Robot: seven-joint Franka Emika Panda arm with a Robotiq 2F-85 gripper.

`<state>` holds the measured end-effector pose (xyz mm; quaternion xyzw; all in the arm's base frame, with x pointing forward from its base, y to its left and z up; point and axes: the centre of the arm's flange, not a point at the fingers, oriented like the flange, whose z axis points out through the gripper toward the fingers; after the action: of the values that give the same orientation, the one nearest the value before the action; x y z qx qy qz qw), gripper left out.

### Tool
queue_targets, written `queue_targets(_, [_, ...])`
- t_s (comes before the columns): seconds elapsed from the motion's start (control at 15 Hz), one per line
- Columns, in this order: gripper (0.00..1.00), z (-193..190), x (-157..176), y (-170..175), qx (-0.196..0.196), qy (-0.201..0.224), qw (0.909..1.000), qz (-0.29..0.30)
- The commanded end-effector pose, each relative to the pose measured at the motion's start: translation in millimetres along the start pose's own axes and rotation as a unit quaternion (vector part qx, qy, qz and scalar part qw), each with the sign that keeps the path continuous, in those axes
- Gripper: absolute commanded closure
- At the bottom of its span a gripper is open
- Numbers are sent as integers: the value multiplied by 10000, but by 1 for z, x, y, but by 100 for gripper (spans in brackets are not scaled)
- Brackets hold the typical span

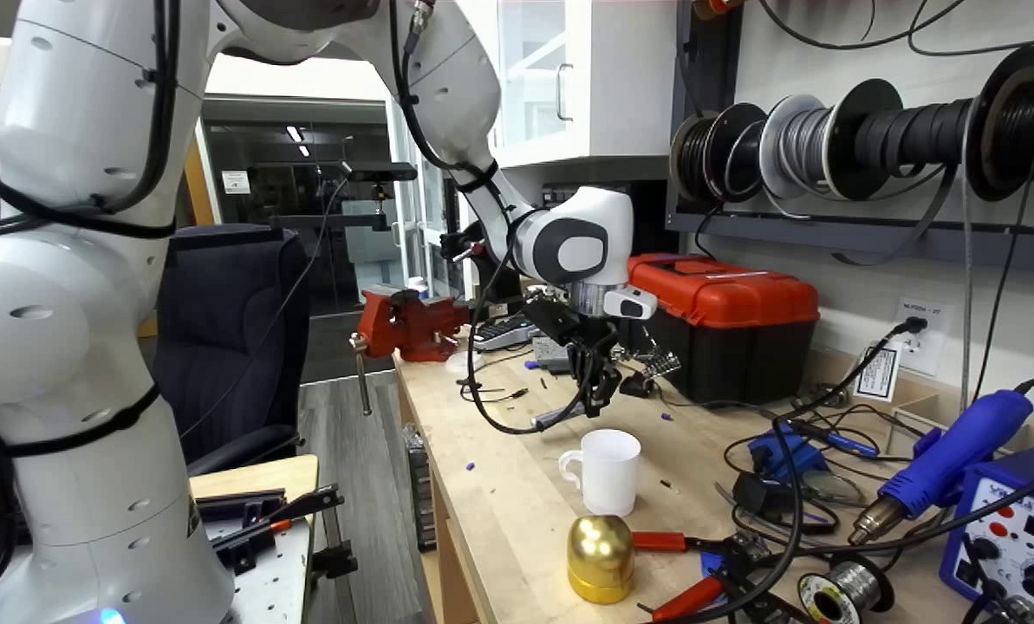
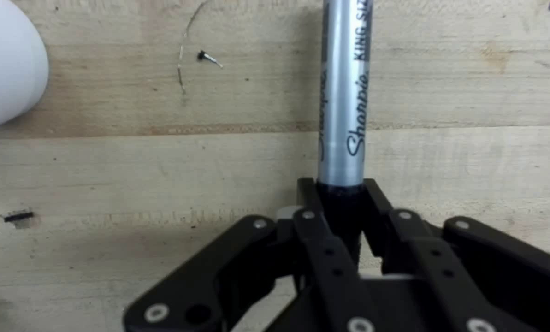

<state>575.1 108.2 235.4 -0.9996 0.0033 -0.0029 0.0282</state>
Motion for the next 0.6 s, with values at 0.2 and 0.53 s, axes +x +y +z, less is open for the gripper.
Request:
queue_targets(0.2, [96, -63, -49, 15, -107, 423, 9990, -68])
queue_targets(0.53, [96, -101, -66, 37, -62, 769, 9970, 37])
